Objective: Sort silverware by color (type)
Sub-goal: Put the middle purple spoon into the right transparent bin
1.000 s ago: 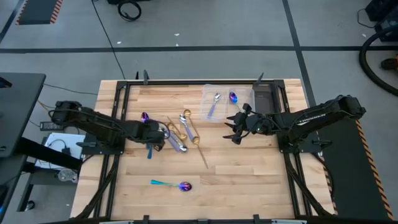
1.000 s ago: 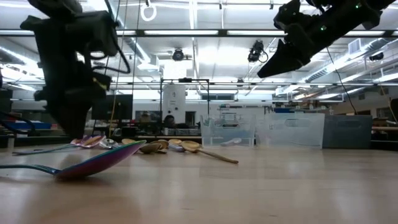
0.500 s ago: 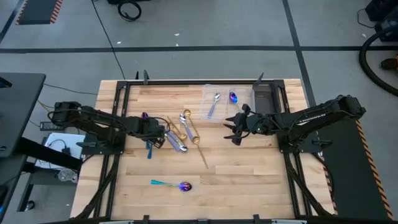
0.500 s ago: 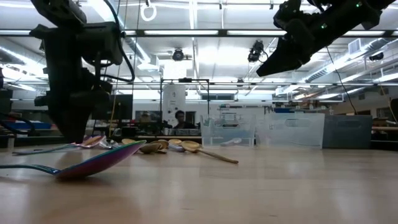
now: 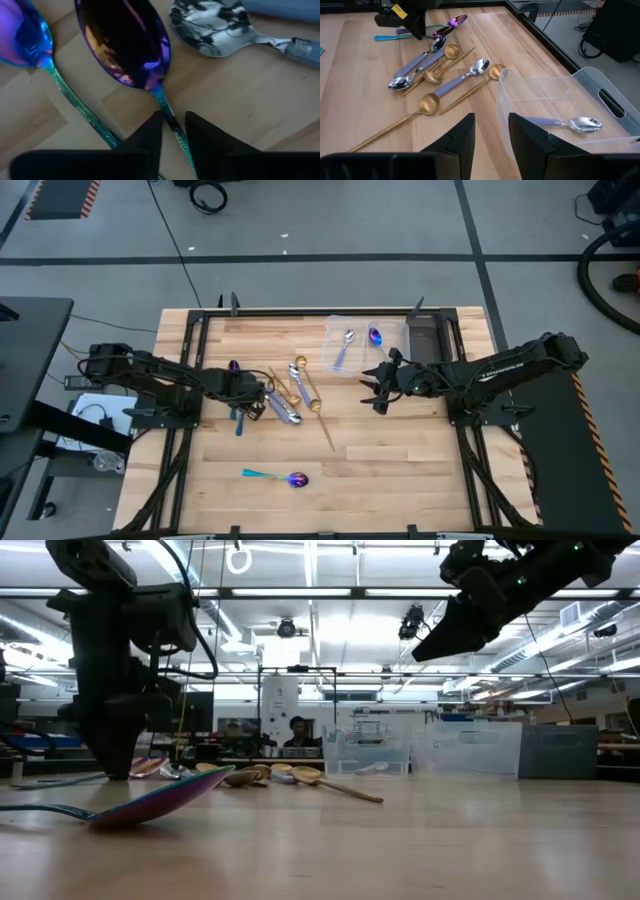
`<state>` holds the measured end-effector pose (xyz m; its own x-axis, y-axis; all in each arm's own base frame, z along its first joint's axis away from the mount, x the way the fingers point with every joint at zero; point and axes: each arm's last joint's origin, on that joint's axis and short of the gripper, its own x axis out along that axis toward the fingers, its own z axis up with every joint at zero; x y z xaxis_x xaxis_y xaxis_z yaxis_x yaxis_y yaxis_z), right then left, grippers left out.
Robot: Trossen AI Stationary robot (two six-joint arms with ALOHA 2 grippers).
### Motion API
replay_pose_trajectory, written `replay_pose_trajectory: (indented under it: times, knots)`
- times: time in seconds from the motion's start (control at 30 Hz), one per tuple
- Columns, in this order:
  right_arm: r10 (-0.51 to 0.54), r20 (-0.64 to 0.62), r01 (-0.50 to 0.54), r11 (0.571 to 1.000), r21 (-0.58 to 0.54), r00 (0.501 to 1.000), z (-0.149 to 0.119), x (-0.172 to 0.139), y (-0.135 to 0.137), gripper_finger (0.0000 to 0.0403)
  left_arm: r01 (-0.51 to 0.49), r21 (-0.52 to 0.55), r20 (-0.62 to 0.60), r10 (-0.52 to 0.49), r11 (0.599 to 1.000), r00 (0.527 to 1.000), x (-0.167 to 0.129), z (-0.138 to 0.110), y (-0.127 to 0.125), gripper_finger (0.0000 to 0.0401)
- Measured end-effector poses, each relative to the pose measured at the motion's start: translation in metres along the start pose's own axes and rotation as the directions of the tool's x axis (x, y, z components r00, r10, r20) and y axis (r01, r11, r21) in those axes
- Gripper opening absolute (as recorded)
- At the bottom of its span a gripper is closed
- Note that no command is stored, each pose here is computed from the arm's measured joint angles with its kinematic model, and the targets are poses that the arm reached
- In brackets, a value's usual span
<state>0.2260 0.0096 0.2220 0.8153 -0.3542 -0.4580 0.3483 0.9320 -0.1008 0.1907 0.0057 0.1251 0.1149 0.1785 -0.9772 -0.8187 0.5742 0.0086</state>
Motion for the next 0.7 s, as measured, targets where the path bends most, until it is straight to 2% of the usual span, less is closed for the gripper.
replay_pose_trajectory:
  times: [0.17, 0.57, 0.7]
  knots:
    - [0.003, -0.001, -0.003, 1.000, -0.001, 1.000, 0.000, 0.000, 0.000, 0.0128, 0.003, 0.031, 0.008, -0.004, 1.000, 1.000, -0.001, -0.003, -0.003, 0.0017]
    - [0.009, -0.006, -0.009, 1.000, 0.008, 1.000, -0.001, -0.001, 0.001, 0.0128, 0.032, 0.066, 0.040, -0.035, 0.997, 0.999, -0.016, 0.002, -0.019, 0.0017]
    - [0.012, -0.005, -0.012, 1.000, 0.008, 1.000, -0.001, -0.001, 0.002, 0.0128, -0.001, 0.093, 0.096, -0.007, 0.996, 0.995, -0.024, 0.008, -0.022, 0.0017]
